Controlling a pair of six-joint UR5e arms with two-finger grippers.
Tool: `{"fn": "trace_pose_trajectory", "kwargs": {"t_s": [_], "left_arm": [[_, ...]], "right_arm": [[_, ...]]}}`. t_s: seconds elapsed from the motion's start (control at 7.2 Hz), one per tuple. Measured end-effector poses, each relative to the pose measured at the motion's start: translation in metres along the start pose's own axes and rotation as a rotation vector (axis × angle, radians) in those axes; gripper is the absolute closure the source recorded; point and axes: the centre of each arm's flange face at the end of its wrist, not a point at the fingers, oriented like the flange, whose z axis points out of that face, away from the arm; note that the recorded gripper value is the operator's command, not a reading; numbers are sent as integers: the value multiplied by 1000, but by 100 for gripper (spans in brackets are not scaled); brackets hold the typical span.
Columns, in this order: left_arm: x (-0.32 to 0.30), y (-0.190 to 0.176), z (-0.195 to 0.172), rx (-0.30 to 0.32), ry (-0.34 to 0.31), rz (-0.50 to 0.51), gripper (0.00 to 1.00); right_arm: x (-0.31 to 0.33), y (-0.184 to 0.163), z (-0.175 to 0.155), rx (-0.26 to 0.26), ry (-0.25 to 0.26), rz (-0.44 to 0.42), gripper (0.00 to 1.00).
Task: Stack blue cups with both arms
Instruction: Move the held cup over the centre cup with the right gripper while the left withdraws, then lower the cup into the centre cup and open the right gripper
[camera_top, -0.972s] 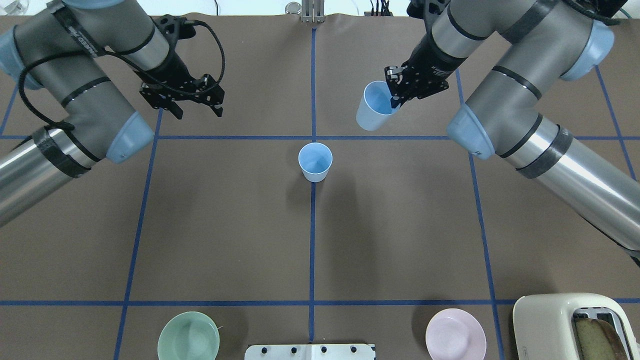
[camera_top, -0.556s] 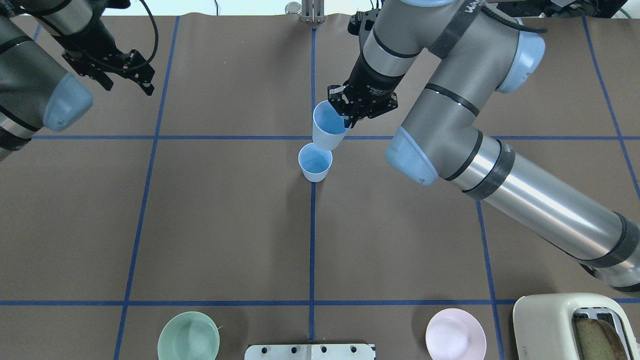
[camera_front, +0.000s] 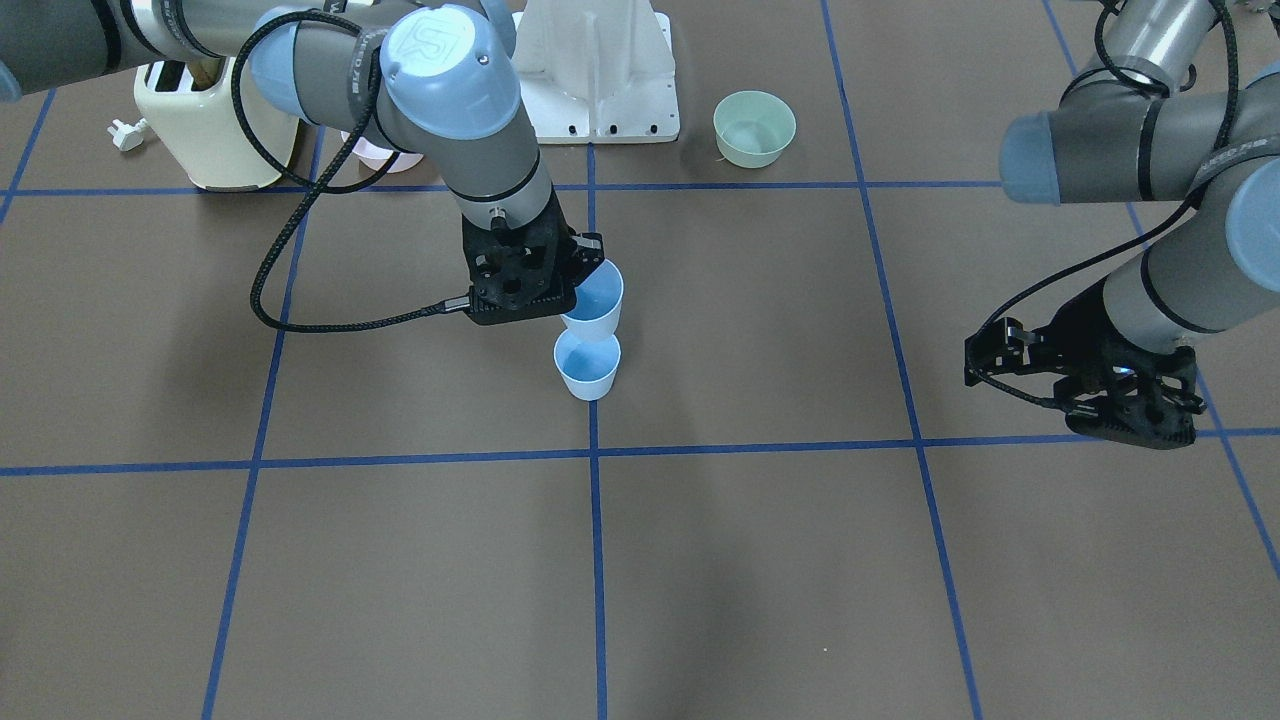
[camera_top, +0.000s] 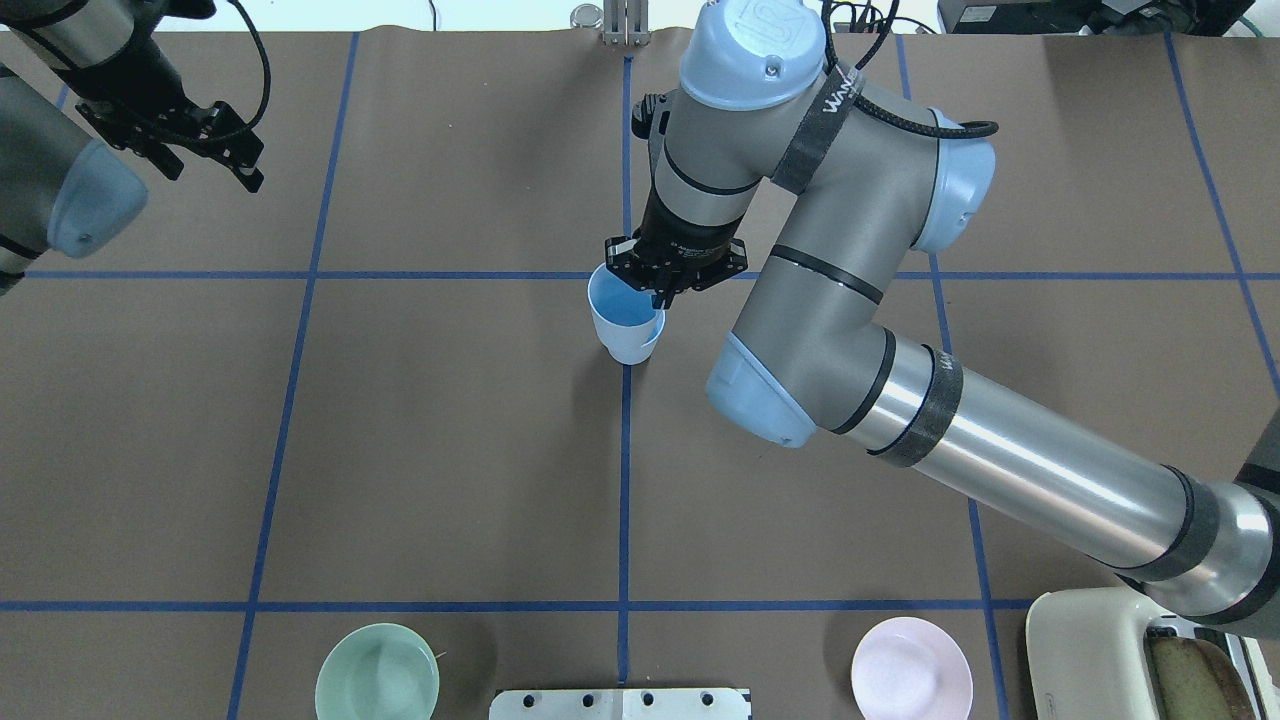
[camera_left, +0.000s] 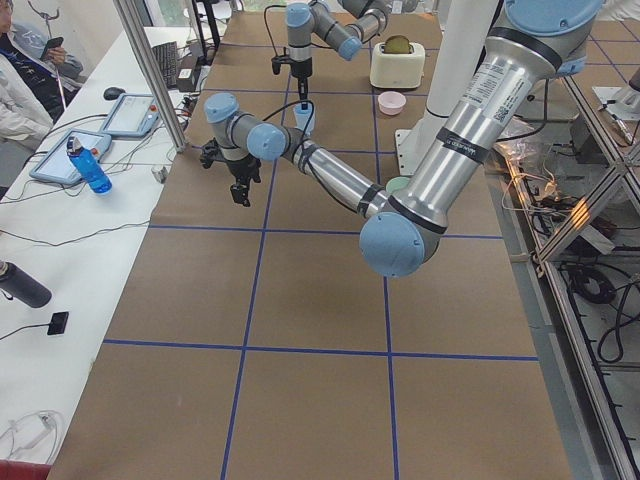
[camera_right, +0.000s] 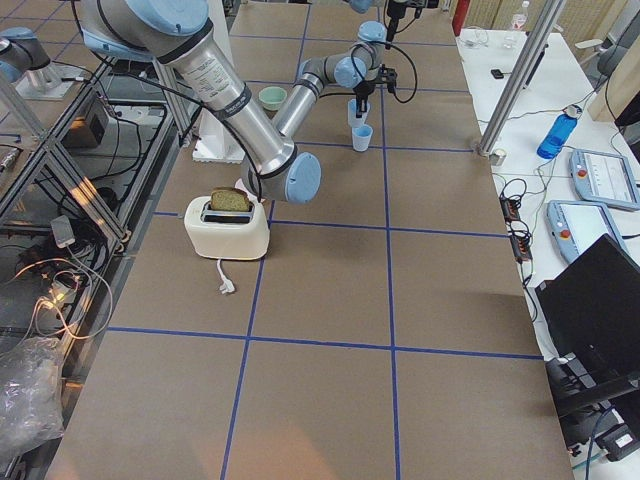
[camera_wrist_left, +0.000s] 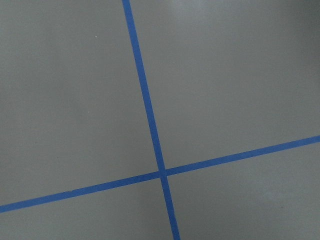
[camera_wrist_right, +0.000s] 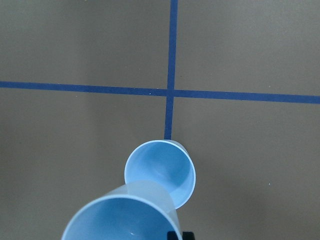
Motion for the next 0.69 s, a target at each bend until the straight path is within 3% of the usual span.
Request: {"fn": "trace_pose_trajectory", "kwargs": {"t_s": [0.69], "left_arm": [[-3,1,4,-3,-1,0,3]], "right_arm": [[6,-2,9,16,24,-12,100]]}}
